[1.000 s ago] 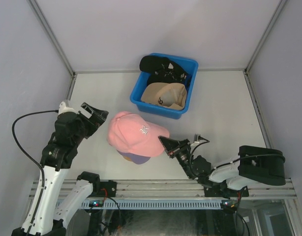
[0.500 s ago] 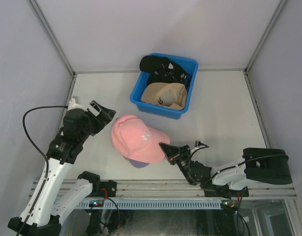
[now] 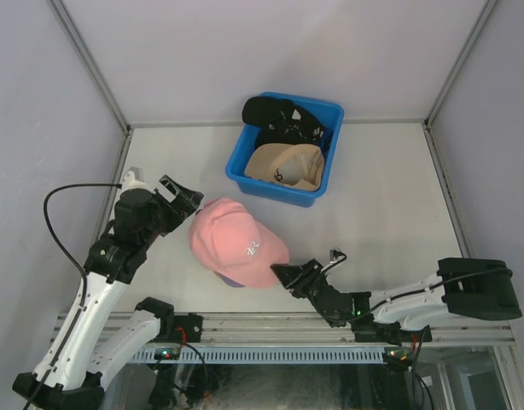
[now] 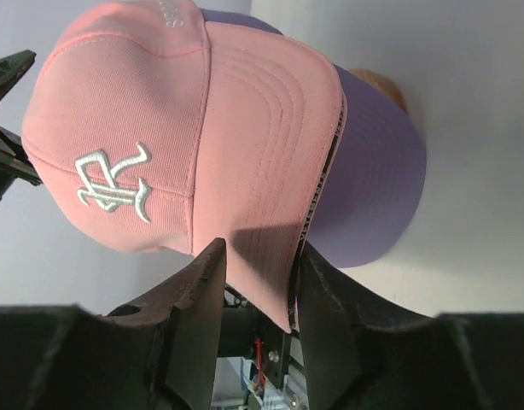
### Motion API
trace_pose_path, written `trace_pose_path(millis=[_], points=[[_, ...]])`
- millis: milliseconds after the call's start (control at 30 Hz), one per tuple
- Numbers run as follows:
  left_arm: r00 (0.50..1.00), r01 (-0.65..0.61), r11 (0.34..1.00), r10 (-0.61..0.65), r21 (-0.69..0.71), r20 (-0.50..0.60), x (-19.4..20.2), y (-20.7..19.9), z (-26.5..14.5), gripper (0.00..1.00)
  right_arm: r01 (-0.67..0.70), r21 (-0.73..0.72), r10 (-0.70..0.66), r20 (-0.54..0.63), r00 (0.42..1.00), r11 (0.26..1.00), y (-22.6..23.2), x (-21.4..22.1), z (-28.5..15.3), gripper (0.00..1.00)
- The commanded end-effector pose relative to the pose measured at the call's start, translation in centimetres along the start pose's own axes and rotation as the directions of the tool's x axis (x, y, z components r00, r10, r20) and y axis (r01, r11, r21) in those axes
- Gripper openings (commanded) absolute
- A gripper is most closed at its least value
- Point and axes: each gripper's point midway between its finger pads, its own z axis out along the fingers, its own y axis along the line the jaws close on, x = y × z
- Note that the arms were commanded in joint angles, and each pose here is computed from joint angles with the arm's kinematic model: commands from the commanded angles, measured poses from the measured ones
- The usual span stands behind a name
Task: Stack the hats
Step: Stack the hat on the hat.
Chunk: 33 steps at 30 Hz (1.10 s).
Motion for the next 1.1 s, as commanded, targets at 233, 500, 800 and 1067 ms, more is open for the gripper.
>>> trace_pose_path(millis=[233, 500, 800, 1067], points=[[0.995, 0.035, 0.999, -0.038, 0.028, 0.091, -1.6, -0.4, -1.2, 0.97, 0.116, 0.052, -0.110, -0.107, 0.988, 0.992, -0.3, 0.7, -1.4, 0.38], [0.991, 0.066, 0.996, -0.058, -0.063, 0.120, -1.6, 2.0, -1.9, 0.98, 0.118, 0.097, -0.095, -0.212, 0.973, 0.988, -1.5, 2.1, -0.4, 0.37], [0.991, 0.070, 0.984, -0.049, -0.166, 0.125, -1.2, 4.2, -1.4, 0.99, 0.125, 0.156, -0.071, -0.311, 0.948, 0.980, -3.3, 3.1, 1.6, 0.37], [0.991, 0.086, 0.962, -0.057, -0.261, 0.118, -0.9, 6.6, -0.4, 1.00, 0.151, 0.159, -0.078, -0.391, 0.917, 0.976, -3.5, 3.9, 3.2, 0.37]])
